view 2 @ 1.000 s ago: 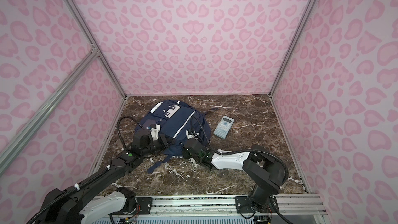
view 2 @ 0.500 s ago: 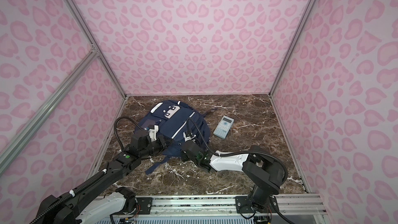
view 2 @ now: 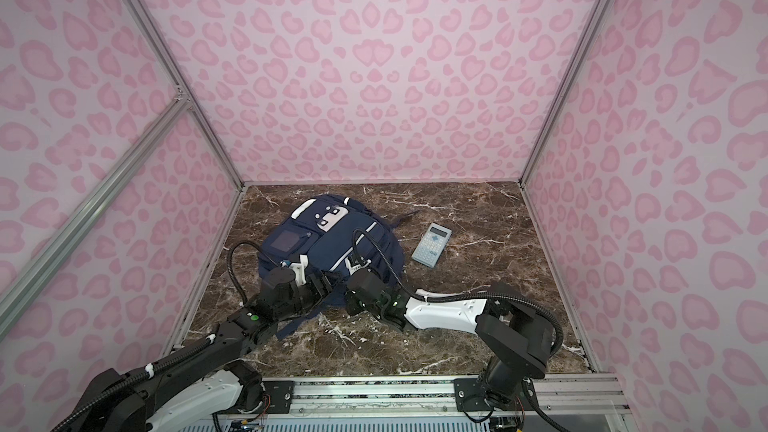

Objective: Pack the student bag

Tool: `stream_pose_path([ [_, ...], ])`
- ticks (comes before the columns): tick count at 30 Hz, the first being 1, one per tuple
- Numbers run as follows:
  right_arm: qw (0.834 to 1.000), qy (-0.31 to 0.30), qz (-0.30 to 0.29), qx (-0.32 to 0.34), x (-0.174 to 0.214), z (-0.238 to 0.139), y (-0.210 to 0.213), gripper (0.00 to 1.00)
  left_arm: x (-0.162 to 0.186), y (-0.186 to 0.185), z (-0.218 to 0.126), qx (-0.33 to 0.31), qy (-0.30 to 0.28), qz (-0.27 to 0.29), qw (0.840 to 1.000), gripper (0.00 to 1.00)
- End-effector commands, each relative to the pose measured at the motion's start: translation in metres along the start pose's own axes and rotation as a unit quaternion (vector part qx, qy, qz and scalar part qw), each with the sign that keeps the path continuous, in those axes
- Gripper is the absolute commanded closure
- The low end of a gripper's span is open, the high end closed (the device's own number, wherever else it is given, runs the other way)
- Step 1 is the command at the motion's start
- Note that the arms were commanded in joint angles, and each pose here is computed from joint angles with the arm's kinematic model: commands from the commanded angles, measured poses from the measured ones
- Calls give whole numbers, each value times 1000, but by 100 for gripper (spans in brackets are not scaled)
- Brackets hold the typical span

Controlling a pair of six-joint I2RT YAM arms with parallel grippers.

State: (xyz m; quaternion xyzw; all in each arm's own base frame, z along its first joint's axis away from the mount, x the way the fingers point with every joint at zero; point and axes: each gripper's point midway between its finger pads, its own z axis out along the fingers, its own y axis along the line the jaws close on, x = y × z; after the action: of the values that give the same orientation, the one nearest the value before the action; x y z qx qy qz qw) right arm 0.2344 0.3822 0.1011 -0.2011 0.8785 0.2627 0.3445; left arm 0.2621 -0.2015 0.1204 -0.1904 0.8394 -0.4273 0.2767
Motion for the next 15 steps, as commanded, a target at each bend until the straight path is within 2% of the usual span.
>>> stream_pose_path([
  [1,1000,4,-11,-20,1,-1,8,100,-11,-15,6,23,-17,16,999,84],
  [2,1000,8,-12,-12,4,-1,5,100,-10,-15,6,21,-15,17,1000,94],
  [3,1000,13,-14,-2,7,0,0,99,-10,-13,5,16,-16,17,1000,97],
  [8,997,42,-15,55,21,-2,-34,99,-14,-6,-5,-6,-31,31,999,97],
  [15,996,49,1,75,21,-15,-68,98,-13,1,-11,-20,-30,36,999,97],
])
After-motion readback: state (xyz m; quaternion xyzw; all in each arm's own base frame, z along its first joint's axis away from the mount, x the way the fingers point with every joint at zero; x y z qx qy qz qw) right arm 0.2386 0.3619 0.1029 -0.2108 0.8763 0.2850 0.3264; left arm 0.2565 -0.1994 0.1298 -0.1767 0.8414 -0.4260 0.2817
